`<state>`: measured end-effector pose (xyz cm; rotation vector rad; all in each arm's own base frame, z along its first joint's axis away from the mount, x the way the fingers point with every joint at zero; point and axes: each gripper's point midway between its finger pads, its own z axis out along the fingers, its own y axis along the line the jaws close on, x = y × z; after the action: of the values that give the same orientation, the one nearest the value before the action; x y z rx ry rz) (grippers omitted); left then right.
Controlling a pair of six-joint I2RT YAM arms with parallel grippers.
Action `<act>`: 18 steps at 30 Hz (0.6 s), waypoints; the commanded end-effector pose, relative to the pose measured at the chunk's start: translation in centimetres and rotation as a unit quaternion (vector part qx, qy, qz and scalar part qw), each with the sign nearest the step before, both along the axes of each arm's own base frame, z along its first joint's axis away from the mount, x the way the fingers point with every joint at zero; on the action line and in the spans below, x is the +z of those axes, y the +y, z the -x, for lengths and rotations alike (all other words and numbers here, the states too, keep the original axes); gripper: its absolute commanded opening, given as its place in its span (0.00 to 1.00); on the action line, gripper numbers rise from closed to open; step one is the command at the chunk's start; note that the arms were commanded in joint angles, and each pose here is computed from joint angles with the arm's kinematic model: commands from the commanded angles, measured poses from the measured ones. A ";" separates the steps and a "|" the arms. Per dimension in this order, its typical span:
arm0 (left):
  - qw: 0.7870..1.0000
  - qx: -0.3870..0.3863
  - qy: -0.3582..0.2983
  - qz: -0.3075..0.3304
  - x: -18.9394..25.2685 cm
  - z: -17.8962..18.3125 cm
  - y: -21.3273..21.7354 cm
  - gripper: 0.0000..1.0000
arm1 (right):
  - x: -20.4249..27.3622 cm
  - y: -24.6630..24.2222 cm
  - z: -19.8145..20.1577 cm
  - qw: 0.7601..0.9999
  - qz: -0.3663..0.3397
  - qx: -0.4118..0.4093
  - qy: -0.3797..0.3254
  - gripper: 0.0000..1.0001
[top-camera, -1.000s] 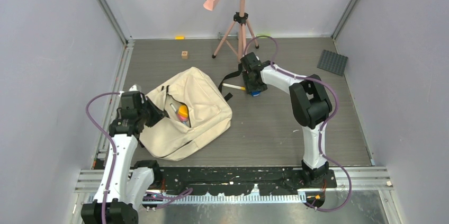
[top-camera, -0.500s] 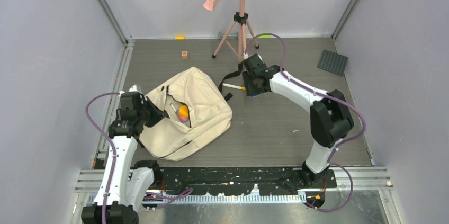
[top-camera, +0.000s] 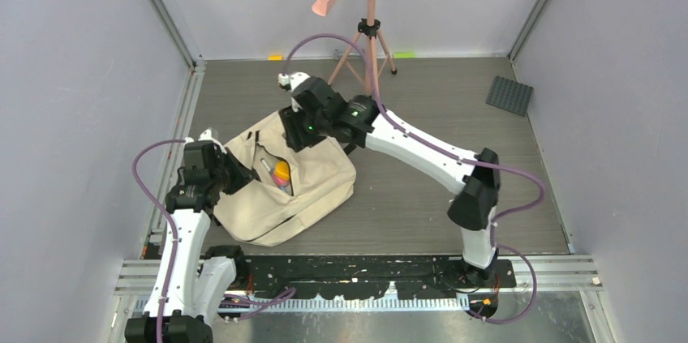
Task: Pack the student bag
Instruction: Pick up the stationery from the center of the board, then place the stationery in the student bag.
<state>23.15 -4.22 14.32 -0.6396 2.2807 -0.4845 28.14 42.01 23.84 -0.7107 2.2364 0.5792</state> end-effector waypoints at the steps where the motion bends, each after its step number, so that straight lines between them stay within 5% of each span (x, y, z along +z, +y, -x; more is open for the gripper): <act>1: 0.998 -0.029 -0.053 -0.001 2.2 -1.3 -0.5 0.00 | 0.5 4.3 2.6 0.997 -0.011 0.060 0.051 0.30; 10: 0.997 -0.043 -0.063 0.000 2.4 -1.3 -0.9 0.00 | -3.6 8.9 6.3 0.982 0.014 0.130 0.134 0.32; 18: 0.997 -0.047 -0.062 -0.001 2.2 -1.2 -1.1 0.00 | -5.0 9.8 5.4 0.985 0.020 0.111 0.130 0.34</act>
<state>23.44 -4.96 14.79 -0.5590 2.2728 -0.5289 22.34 51.17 16.22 -1.0012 2.4814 0.7274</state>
